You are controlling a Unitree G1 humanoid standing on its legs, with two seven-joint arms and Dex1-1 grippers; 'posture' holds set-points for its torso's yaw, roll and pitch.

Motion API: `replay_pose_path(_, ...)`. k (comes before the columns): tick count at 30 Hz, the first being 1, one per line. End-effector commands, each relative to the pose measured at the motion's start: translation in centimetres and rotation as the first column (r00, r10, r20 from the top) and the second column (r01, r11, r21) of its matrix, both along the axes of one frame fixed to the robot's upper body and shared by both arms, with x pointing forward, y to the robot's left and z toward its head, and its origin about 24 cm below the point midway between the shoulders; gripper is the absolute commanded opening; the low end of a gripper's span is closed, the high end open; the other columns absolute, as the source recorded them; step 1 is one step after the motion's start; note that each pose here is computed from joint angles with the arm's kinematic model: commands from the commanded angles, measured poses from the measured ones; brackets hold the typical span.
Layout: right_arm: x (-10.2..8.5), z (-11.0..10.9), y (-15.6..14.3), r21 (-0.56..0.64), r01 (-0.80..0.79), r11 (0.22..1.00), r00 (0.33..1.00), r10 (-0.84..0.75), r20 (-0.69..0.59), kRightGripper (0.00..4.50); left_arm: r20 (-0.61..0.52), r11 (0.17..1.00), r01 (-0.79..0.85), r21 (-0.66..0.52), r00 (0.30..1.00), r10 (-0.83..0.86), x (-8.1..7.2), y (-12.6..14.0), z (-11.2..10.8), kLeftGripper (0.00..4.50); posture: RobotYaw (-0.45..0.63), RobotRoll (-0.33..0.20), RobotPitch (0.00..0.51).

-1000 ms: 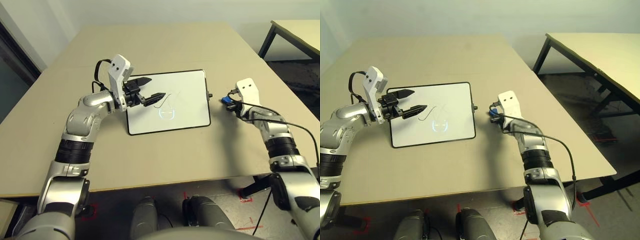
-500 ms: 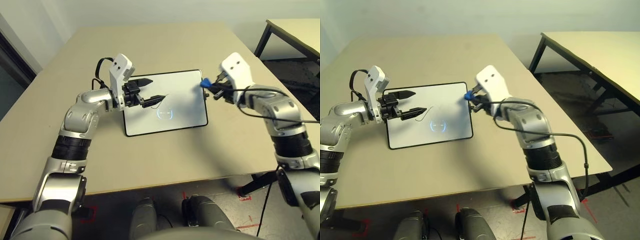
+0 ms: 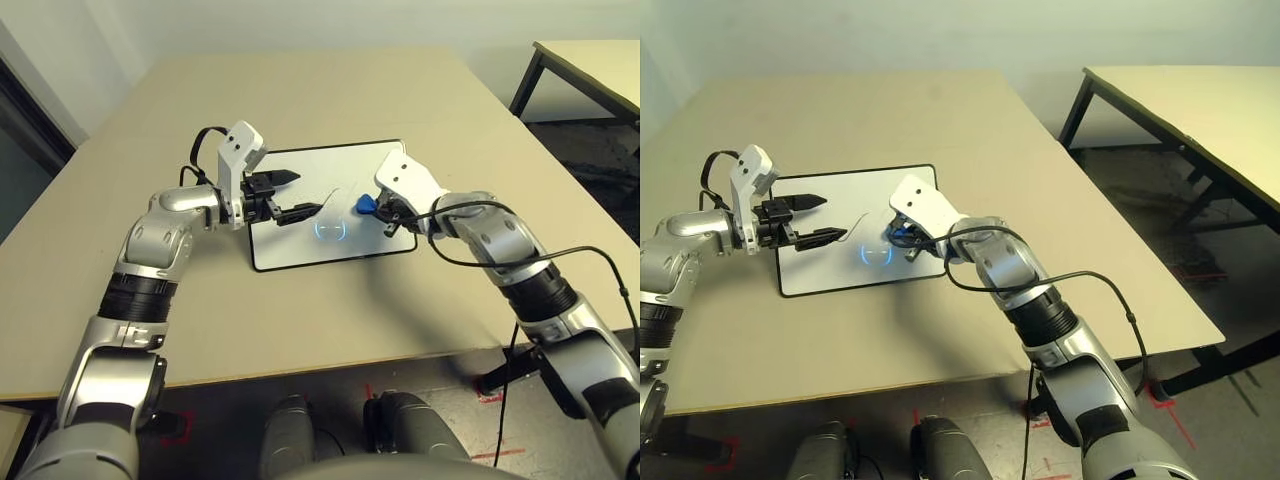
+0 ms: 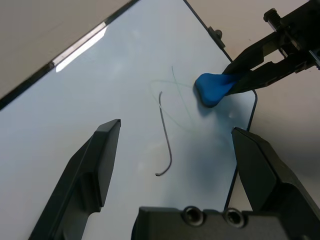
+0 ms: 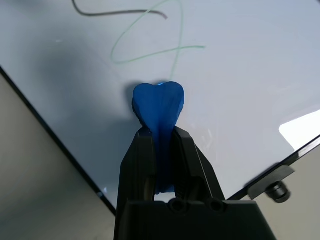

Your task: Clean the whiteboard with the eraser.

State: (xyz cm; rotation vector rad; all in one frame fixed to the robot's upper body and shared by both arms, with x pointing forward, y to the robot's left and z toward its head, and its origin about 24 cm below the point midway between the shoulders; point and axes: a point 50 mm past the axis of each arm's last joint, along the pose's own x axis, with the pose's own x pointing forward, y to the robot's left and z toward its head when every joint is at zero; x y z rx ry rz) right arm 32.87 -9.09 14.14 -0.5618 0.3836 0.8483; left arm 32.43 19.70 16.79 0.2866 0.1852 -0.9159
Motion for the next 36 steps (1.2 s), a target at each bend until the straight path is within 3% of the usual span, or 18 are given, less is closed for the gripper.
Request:
replay_pose_path(1, 0.6, -0.9, -0.5, -0.044, 0.032, 0.999, 0.999, -0.032, -0.013, 0.39, 0.001, 1.0, -0.011, 0.006, 1.0, 0.011, -0.3, 0.3, 0.0, 4.5, -0.04, 0.0, 0.031)
replay_pose_path(8, 1.9, 0.9, -0.4, -0.021, 0.055, 0.998, 0.997, -0.053, 0.053, 0.39, -0.002, 1.0, -0.009, 0.005, 1.0, 0.009, -0.4, 0.1, 0.1, 4.5, -0.04, 0.0, 0.033)
replay_pose_path(16, -0.9, -0.3, 1.0, -0.033, -0.042, 0.999, 0.999, 0.041, -0.016, 0.38, -0.004, 1.0, -0.005, 0.002, 1.0, 0.005, -0.4, -0.3, 0.2, 4.5, -0.05, 0.0, 0.036)
replay_pose_path(20, -1.4, -0.4, 1.3, -0.036, -0.059, 0.998, 0.998, 0.058, -0.027, 0.38, -0.004, 1.0, -0.004, 0.001, 1.0, 0.004, -0.5, -0.4, 0.3, 4.5, -0.05, 0.0, 0.037)
replay_pose_path(30, 1.7, 1.9, 0.8, -0.039, 0.011, 0.999, 0.997, -0.007, 0.079, 0.38, -0.007, 1.0, -0.001, 0.0, 1.0, 0.001, -0.6, -0.6, 0.4, 4.5, -0.05, 0.0, 0.044)
replay_pose_path(36, 1.1, 1.1, 1.0, -0.046, -0.008, 0.999, 0.999, 0.01, 0.052, 0.38, -0.009, 1.0, -0.003, -0.001, 1.0, 0.003, -0.8, -0.7, 0.5, 4.5, -0.05, 0.0, 0.045)
